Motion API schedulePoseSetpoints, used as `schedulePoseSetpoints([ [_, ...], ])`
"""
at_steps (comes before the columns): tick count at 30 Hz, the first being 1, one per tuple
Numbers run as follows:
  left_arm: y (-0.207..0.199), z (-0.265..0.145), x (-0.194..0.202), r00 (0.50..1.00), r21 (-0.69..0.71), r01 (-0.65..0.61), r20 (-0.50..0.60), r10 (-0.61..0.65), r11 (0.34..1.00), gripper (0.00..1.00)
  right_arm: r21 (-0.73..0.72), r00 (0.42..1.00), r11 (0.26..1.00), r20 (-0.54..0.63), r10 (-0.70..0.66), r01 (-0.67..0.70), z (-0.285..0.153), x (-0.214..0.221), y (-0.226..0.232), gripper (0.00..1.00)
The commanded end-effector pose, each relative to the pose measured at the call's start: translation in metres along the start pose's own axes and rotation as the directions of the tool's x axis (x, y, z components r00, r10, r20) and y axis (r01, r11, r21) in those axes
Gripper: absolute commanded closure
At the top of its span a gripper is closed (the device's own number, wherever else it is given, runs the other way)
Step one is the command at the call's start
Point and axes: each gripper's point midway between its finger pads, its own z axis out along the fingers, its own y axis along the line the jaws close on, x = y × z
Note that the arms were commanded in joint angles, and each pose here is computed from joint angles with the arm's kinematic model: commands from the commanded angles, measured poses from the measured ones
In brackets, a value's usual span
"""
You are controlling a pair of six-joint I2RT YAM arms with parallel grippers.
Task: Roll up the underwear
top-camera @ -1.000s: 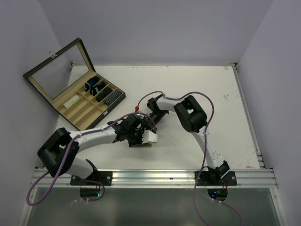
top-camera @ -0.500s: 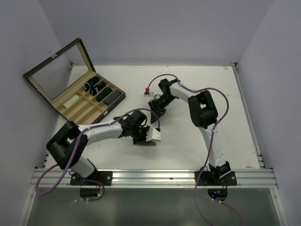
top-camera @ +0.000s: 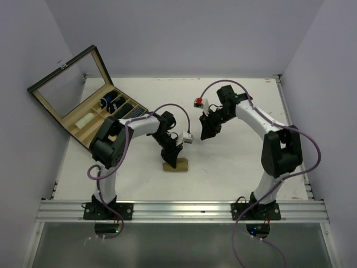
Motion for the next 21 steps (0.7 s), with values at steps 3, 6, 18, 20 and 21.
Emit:
schedulePoseSetpoints([
  [3,0.034,0.011,0.09,0.931,0.011,0.16,-0.334,-0.147,0.987,1.0,0.086,0.973,0.973,0.072,-0.22,0.213,-0.02,-0.006,0.022,0.66],
  [6,0.053,0.01,0.091,0.926,0.013,0.181,-0.34,-0.165,0.983,1.0,0.138,0.941,0.933,0.031,-0.338,0.331,-0.011,-0.007,0.039,0.66],
  [18,0.087,0.013,0.099,0.913,0.006,0.22,-0.353,-0.204,0.976,1.0,0.158,0.741,0.724,-0.129,-0.659,0.672,0.088,-0.002,0.095,0.59],
  [20,0.089,0.013,0.099,0.914,0.001,0.218,-0.351,-0.204,0.976,1.0,0.136,0.706,0.693,-0.137,-0.695,0.708,0.1,0.001,0.101,0.58],
  [21,0.089,0.014,0.1,0.912,0.003,0.221,-0.354,-0.206,0.975,1.0,0.139,0.692,0.678,-0.145,-0.707,0.722,0.108,0.002,0.1,0.57],
])
